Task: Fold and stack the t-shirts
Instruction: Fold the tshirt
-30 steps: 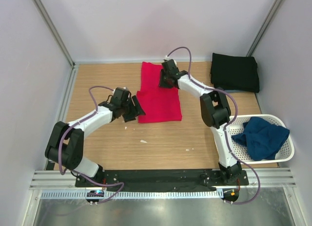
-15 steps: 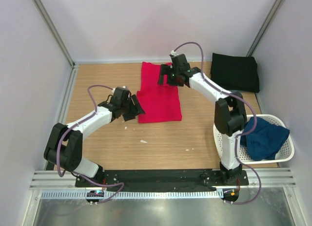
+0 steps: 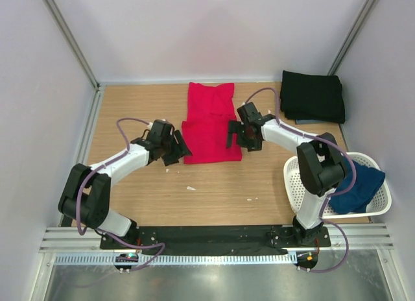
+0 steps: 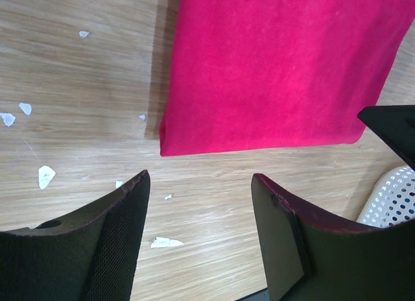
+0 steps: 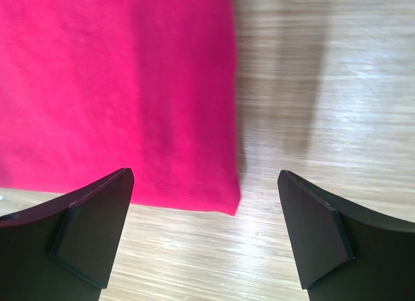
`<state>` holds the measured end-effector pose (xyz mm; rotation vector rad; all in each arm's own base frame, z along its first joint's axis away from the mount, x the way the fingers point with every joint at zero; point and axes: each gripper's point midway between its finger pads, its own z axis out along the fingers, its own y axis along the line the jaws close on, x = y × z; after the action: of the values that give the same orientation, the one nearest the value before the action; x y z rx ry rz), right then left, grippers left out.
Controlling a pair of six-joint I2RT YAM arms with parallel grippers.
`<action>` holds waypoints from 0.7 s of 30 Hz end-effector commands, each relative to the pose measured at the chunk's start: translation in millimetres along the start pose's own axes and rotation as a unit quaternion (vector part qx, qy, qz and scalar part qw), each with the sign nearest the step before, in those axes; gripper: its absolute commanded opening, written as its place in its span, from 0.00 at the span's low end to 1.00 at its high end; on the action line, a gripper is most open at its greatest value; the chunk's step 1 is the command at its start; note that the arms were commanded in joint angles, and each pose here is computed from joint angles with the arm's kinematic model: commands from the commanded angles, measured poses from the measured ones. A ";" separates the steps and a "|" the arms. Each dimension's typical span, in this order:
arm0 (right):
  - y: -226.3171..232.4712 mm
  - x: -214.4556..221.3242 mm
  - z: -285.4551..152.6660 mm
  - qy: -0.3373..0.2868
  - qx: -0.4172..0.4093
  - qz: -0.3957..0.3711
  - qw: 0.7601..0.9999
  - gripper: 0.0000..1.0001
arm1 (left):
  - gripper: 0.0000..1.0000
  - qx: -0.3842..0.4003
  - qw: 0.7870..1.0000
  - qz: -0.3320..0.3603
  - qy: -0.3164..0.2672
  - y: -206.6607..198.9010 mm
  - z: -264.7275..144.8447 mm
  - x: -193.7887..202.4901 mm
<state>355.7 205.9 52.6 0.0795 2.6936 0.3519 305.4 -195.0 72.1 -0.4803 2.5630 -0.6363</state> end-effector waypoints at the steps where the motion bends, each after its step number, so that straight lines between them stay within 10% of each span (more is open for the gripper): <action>1: -0.4 -24.0 -21.9 -0.062 0.011 0.027 0.998 1.00 | 0.65 0.015 1.000 -0.008 -0.006 -5.2 -3.7 -0.1; 21: -8.8 19.9 -5.2 -0.019 -0.002 0.089 0.996 0.79 | 0.53 -0.017 0.999 -0.015 0.027 8.8 36.0 7.3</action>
<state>340.4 199.5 30.6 0.2827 2.6936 0.3674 297.6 -195.3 28.0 -0.5478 2.6761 -0.5883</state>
